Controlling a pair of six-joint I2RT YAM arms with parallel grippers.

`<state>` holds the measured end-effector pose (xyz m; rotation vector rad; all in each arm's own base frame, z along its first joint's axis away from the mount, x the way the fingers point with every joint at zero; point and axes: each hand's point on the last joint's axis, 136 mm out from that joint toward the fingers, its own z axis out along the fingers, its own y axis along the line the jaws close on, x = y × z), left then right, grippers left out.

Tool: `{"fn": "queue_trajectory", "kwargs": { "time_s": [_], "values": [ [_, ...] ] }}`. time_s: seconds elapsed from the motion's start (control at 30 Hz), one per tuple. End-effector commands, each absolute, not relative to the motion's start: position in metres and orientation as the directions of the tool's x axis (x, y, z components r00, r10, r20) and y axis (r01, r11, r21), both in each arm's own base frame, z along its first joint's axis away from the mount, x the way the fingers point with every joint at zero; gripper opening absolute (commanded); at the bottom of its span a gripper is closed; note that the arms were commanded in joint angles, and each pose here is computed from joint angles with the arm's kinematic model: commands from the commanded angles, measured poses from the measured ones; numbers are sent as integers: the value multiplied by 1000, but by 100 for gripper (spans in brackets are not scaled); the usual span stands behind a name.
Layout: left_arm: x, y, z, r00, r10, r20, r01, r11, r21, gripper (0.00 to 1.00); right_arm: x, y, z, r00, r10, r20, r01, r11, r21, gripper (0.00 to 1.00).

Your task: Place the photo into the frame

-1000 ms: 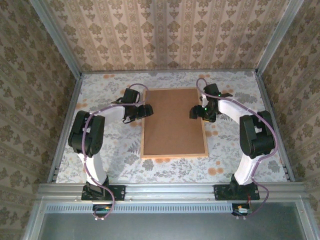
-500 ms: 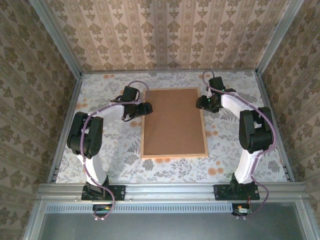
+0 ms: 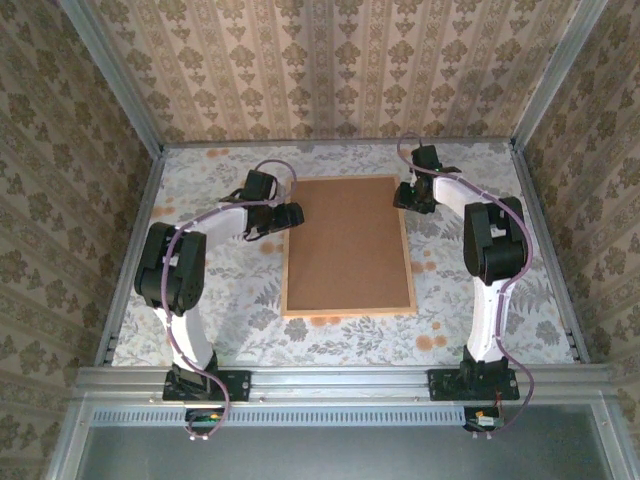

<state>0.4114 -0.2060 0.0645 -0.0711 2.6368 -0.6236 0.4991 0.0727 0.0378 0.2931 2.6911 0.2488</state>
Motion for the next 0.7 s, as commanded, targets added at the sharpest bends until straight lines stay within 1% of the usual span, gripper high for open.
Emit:
{"fn": "queue_trajectory", "kwargs": {
  "time_s": [0.0,0.13,0.17,0.33,0.67],
  "values": [
    [417,-202,63,-907,-132,-401,55,905,-421,74,498,76,35,-909,207,-361,134,967,218,44],
    [419,-199,59,-908,-136,-396,46,908,-418,75,497,83,31,-925,177,-337,96,965,245,46],
    [419,-197,57,-909,-138,-392,41,909,-415,75,491,84,29,-935,166,-313,89,965,245,46],
    [425,-200,48,-919,-132,-372,37,910,-414,75,483,87,25,-954,131,-269,64,968,244,48],
    [437,-211,36,-929,-139,-343,29,897,-442,76,479,96,27,-962,118,-248,43,957,287,48]
  ]
}}
